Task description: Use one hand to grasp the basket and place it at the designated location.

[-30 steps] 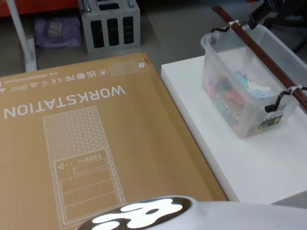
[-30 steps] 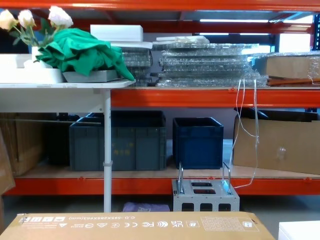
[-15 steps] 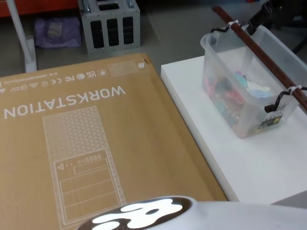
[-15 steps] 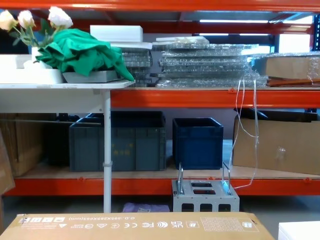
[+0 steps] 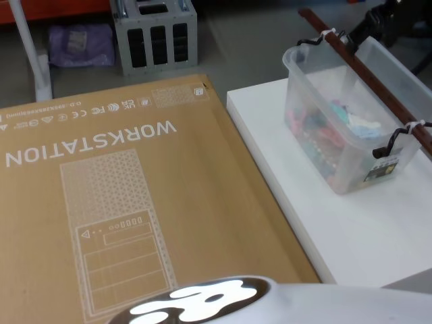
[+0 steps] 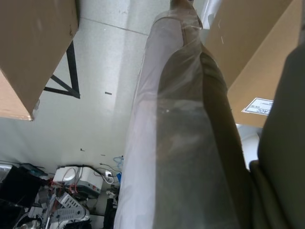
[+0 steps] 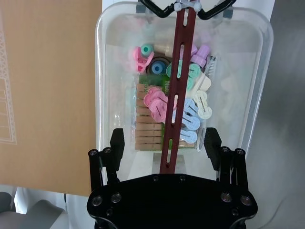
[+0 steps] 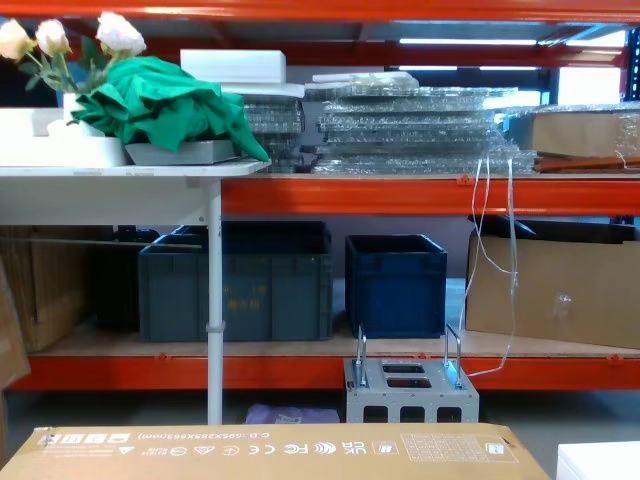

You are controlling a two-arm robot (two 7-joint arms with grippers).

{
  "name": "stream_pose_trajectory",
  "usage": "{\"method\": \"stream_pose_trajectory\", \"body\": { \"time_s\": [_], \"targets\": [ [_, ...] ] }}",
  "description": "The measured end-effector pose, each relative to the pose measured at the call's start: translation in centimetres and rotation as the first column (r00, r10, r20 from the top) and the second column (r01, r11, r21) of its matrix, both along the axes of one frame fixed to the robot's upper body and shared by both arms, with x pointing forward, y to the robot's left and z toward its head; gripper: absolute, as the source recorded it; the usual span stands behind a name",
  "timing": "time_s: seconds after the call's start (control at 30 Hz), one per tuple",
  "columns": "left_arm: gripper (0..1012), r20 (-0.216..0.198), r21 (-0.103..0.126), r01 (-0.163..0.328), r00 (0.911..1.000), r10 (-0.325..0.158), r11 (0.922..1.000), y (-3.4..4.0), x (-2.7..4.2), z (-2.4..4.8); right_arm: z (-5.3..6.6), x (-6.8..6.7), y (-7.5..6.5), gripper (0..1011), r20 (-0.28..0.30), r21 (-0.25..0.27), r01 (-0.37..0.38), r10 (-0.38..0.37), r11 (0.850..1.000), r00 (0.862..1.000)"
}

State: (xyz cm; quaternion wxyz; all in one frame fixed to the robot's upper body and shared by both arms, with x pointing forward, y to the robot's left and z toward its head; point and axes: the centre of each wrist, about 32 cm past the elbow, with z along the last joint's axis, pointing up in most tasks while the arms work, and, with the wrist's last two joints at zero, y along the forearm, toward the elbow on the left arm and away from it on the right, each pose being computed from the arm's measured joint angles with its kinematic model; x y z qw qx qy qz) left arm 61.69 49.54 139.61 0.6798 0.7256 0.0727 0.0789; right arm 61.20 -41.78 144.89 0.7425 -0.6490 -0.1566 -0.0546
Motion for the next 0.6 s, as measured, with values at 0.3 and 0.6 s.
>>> {"method": "stream_pose_trajectory", "body": {
  "time_s": [0.3,0.6],
  "targets": [
    [0,0.0,0.0,0.0,1.0,0.0,1.0,0.0,0.0,0.0,-1.4,0.9,0.3,1009,-0.062,0.008,-0.03,0.03,1.0,0.998],
    [0,0.0,0.0,0.0,1.0,0.0,1.0,0.0,0.0,0.0,-2.5,1.2,0.7,1009,-0.097,0.001,-0.039,0.039,0.999,0.995]
  ]
}}
